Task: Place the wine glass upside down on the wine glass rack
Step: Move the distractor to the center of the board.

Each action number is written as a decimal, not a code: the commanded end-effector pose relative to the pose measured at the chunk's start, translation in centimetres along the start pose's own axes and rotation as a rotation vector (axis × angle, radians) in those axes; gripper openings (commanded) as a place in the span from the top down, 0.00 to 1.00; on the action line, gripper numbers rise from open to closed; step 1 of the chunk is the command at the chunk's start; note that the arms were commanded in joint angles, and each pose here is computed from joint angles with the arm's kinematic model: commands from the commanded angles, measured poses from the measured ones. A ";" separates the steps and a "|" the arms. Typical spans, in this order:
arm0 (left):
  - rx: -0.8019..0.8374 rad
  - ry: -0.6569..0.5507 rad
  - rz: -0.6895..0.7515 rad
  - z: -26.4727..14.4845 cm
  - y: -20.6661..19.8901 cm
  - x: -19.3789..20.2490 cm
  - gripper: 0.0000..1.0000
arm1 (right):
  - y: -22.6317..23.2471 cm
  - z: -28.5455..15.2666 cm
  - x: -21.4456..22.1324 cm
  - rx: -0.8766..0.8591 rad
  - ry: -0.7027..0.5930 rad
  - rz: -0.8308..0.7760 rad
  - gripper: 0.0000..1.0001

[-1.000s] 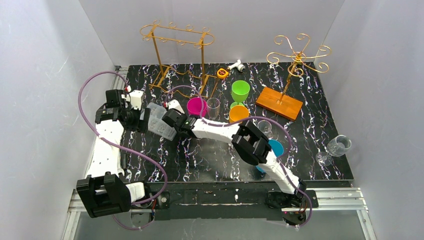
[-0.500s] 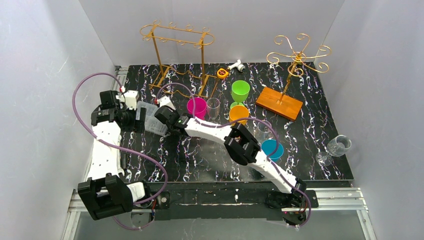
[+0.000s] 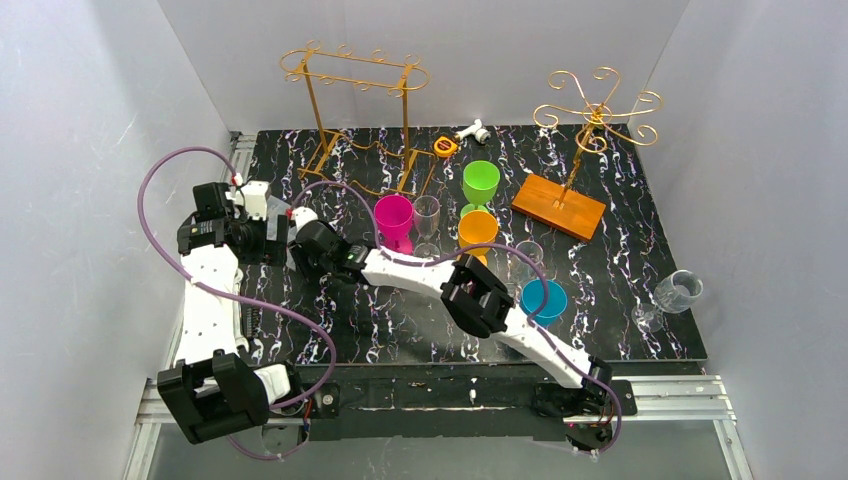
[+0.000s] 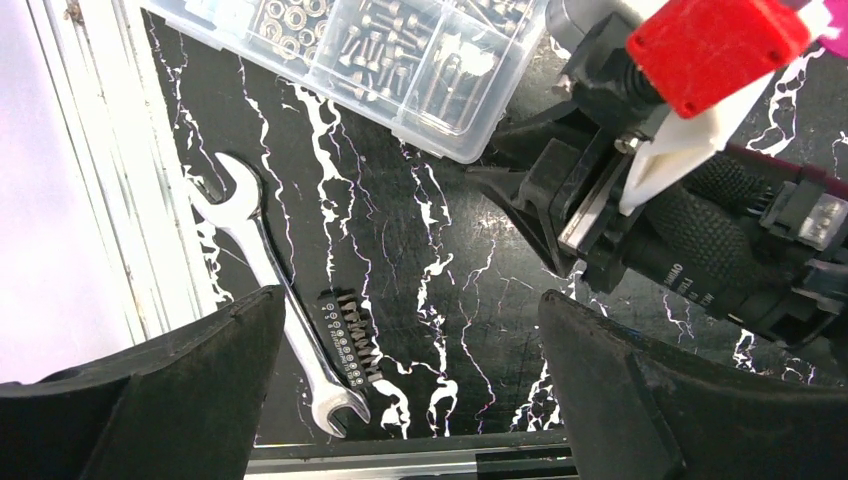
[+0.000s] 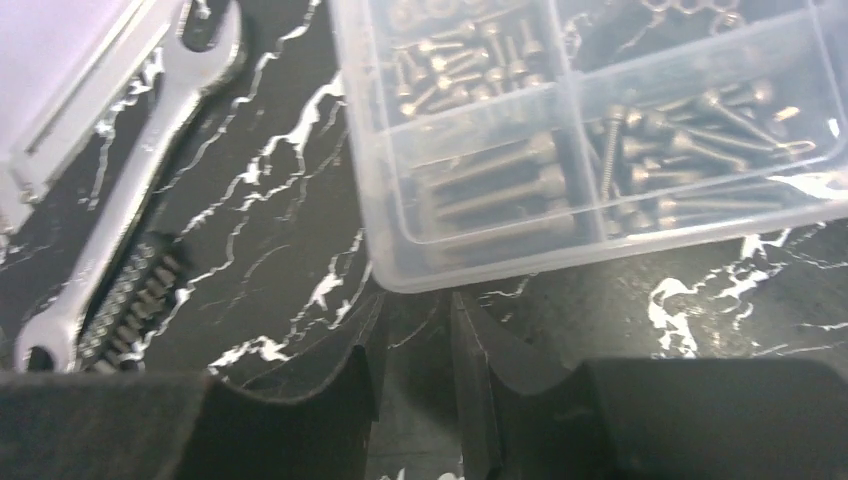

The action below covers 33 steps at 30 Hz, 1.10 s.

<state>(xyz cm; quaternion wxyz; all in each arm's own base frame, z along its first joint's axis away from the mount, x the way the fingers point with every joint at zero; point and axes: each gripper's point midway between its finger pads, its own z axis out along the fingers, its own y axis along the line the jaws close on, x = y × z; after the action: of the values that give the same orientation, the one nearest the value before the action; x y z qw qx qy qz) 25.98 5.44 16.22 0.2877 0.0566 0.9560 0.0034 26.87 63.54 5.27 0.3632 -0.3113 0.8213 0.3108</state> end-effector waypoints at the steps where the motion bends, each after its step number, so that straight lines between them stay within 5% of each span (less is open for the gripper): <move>1: -0.018 -0.015 -0.010 -1.2 0.1 0.4 0.02 | 4.1 -5.2 -9.8 -0.167 -0.166 0.038 0.62; 9: 0.108 0.003 -0.006 0.8 -1.7 0.5 0.02 | -3.6 -14.9 -7.2 0.133 0.000 -0.055 0.70; 16: 0.231 0.015 0.164 3.7 -5.1 -0.8 0.04 | -4.7 -25.1 -5.0 0.157 0.034 -0.050 0.93; 21: 0.267 -0.062 0.434 5.8 -8.4 -4.7 0.03 | -5.5 -31.2 -5.8 0.191 0.015 -0.046 0.94; 33: 0.271 -0.098 0.763 12.5 -9.2 -8.2 0.09 | -12.4 -40.1 -11.1 0.375 -0.136 0.057 0.87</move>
<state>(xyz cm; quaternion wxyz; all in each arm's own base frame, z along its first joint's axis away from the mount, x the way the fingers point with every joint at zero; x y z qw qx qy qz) 36.21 -4.42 9.58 0.2785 0.3791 0.8809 -0.0518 24.13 32.22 29.43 0.4328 -0.2323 0.8508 0.1866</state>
